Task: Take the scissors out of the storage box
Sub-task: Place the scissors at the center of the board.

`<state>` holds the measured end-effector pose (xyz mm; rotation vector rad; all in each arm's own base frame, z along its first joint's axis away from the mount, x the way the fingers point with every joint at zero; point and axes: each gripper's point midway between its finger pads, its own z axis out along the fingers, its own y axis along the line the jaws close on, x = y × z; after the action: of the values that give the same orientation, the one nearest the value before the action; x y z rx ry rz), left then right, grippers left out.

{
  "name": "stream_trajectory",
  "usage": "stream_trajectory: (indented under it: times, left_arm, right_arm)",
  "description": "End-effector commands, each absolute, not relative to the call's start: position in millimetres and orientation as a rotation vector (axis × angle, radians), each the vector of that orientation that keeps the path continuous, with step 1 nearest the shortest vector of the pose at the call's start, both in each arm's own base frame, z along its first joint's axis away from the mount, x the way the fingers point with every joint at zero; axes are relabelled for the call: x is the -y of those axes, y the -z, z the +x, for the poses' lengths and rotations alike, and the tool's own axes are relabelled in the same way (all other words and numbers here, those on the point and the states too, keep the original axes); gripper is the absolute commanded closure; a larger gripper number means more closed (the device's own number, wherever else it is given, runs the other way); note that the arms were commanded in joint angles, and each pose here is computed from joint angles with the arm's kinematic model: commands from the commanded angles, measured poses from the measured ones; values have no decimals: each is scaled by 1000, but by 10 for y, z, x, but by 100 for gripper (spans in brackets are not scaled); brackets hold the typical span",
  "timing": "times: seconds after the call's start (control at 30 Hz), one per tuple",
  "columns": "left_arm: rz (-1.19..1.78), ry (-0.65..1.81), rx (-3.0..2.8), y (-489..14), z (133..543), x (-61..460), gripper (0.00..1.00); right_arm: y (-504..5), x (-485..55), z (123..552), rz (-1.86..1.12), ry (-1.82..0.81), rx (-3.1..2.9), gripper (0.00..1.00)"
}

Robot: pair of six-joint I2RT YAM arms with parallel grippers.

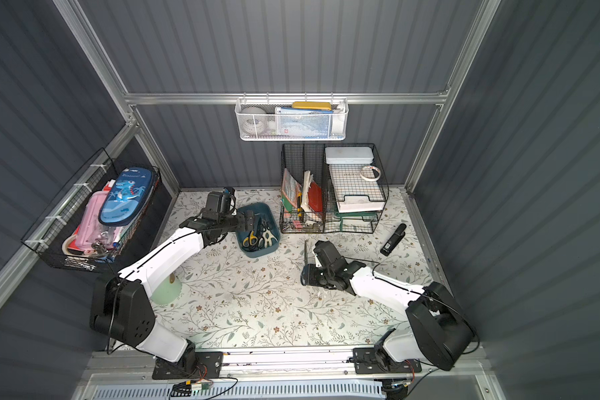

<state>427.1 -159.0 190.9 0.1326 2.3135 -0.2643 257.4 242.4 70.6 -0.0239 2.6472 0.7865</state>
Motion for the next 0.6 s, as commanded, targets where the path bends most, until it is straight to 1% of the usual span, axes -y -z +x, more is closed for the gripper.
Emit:
stream_trajectory:
  times: [0.0,0.3,0.57]
  left_arm:
    - [104,249,-2333,-1895,4304,1558,1]
    - [114,236,-2343,-1887,4306,1549,1]
    - [119,241,-2354,-1847,4323,1572,1]
  right_arm:
    - [-621,-2538,2629,8,-817,-2637,97]
    - [-491,-2540,2632,60,-807,-2666,97]
    - [-356,-2493,2585,70,-757,-2731,94]
